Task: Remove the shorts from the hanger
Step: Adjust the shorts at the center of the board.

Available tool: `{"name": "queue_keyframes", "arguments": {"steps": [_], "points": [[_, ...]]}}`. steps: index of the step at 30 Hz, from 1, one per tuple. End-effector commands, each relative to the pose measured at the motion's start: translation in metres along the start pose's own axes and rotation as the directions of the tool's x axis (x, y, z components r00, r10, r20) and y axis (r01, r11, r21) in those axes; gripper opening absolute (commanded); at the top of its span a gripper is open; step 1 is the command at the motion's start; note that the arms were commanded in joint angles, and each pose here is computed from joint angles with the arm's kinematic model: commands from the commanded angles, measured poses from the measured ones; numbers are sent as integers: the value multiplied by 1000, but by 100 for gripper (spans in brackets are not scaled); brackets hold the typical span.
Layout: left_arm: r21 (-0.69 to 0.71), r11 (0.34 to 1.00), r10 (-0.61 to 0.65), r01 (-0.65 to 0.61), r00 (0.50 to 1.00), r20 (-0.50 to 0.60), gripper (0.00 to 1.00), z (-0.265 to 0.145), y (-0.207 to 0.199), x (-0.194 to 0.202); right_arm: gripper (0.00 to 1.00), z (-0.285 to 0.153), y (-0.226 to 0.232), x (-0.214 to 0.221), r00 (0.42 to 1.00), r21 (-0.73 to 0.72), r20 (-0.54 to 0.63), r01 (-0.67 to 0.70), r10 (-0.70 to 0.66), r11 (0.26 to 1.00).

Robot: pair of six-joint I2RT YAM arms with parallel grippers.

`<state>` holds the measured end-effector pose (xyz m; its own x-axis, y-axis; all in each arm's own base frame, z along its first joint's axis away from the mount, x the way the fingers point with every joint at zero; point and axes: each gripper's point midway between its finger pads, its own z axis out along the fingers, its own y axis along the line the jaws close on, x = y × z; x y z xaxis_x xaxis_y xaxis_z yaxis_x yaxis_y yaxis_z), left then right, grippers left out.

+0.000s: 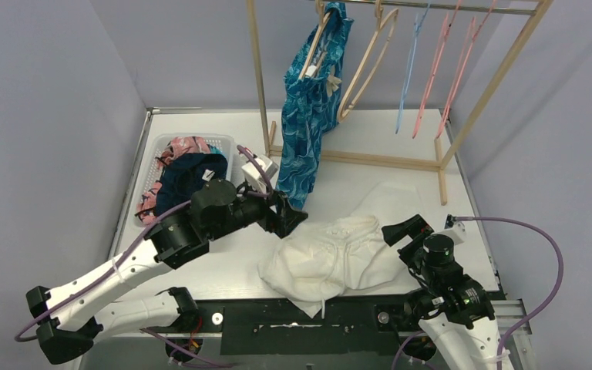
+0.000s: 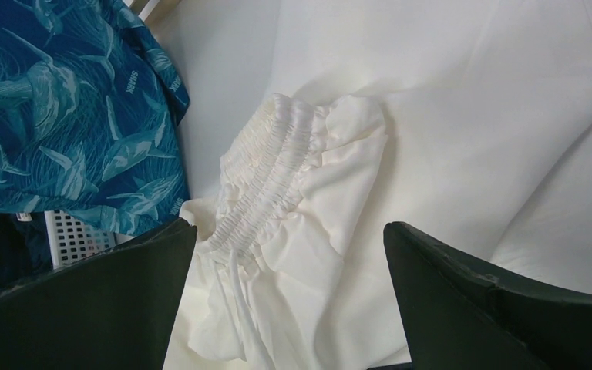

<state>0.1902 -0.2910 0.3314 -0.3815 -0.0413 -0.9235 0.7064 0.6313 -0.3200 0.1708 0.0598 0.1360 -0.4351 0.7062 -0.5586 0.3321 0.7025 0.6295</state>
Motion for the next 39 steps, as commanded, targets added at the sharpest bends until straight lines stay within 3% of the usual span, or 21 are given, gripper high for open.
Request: {"name": "queue_keyframes", "arguments": {"steps": [1, 8, 15, 26, 31, 35, 39], "points": [[212, 970, -103, 120, 991, -90, 76, 6, -33, 43, 98, 4, -5, 0, 996, 37, 12, -84, 84, 996], [201, 977, -22, 77, 965, -261, 80, 36, -25, 93, 98, 24, 3, 1, 986, -7, 37, -162, 163, 987], [192, 980, 5, 59, 948, -319, 81, 77, -23, 114, 97, 46, -22, -21, 955, 153, 198, -252, 220, 956], [271, 959, 184, -86, 913, -363, 82, 148, -15, 158, 98, 59, -32, -14, 980, 254, 151, -165, 129, 953], [344, 931, 267, -123, 871, -412, 82, 180, -4, 188, 97, 62, -30, -1, 968, 202, 126, -240, 218, 949], [301, 945, 265, -129, 842, -470, 82, 199, 15, 209, 97, 68, -20, 11, 959, 123, 78, -280, 272, 952], [288, 955, 232, -66, 773, -590, 82, 198, 27, 256, 97, 72, -27, 14, 956, 136, 90, -289, 279, 948]]}}
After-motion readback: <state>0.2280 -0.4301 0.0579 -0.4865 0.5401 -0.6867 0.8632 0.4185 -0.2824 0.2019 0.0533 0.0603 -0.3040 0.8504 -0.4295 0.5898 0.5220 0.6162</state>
